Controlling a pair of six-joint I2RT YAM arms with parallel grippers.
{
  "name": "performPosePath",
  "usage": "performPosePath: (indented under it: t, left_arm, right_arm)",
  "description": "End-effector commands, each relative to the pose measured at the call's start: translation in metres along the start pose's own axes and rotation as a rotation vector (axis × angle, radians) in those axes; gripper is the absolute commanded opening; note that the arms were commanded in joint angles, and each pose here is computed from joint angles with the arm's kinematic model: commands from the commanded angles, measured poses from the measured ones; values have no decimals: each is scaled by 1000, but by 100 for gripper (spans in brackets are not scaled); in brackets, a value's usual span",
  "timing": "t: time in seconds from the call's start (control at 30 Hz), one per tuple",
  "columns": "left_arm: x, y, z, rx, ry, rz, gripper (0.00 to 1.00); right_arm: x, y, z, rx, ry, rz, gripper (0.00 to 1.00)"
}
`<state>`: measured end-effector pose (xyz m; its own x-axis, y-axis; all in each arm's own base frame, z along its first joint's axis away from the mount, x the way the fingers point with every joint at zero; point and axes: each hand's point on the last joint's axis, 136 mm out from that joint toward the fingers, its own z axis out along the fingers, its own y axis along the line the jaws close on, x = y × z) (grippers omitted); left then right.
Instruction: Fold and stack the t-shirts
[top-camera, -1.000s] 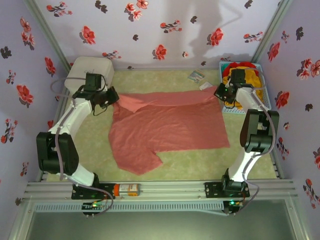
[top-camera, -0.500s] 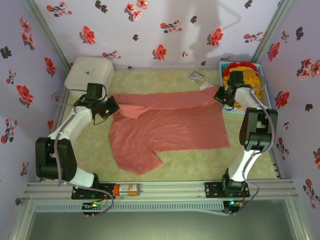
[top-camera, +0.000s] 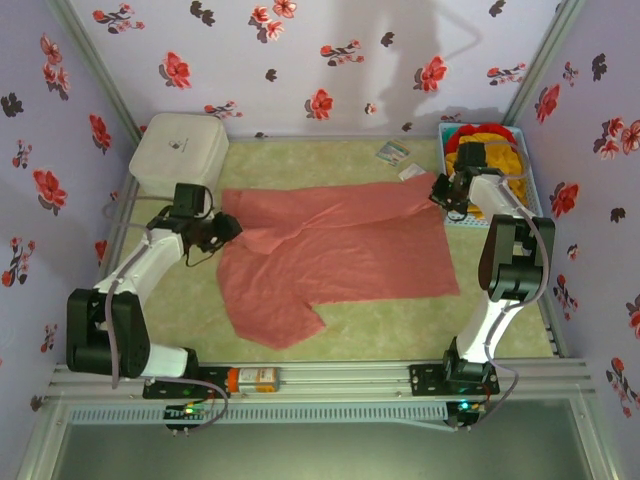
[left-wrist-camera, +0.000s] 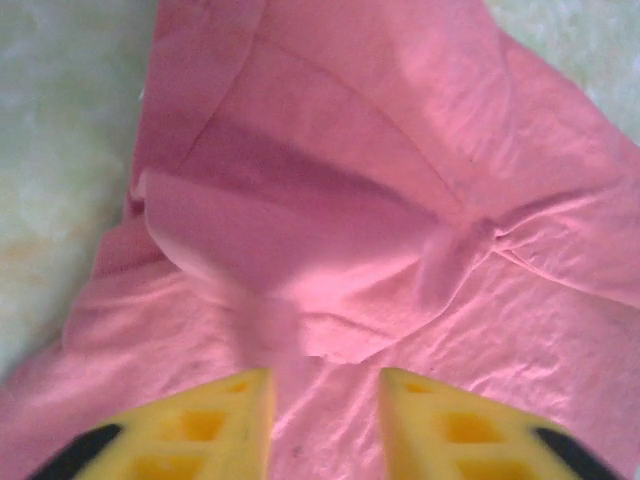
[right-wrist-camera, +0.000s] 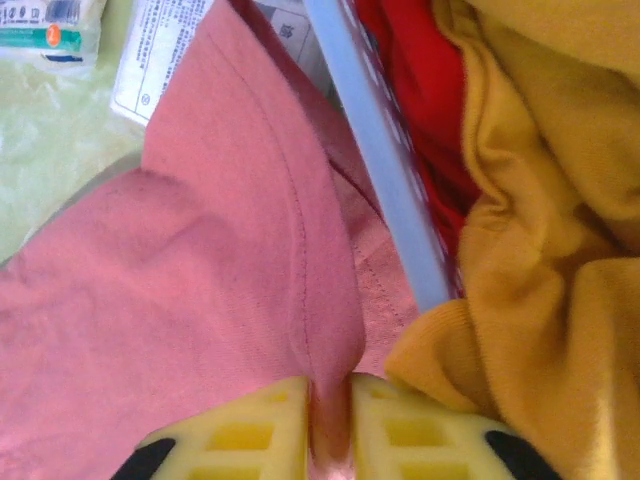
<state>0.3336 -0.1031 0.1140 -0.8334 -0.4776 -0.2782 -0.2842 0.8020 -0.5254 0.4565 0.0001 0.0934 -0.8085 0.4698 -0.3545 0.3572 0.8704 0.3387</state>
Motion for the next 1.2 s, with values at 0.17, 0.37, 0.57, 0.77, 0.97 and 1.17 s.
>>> performPosePath:
  t: [0.17, 0.37, 0.57, 0.77, 0.97, 1.17]
  left_arm:
    - [-7, 14, -26, -77, -26, 63, 49]
    - [-7, 27, -24, -123, 4, 80, 50]
    - [29, 57, 0, -155, 95, 27, 52]
    - [47, 78, 21, -183, 134, -14, 51]
    - [55, 91, 42, -220, 202, -34, 33]
    - [53, 104, 42, -298, 210, -23, 0]
  right_arm:
    - [3, 4, -10, -12, 16, -13, 58]
    - [20, 35, -31, -57, 24, -77, 72]
    - [64, 48, -31, -91, 63, -98, 77]
    - [116, 27, -18, -24, 119, -98, 78]
    - [139, 4, -21, 13, 112, -55, 79]
    - [139, -16, -34, 98, 52, -37, 87]
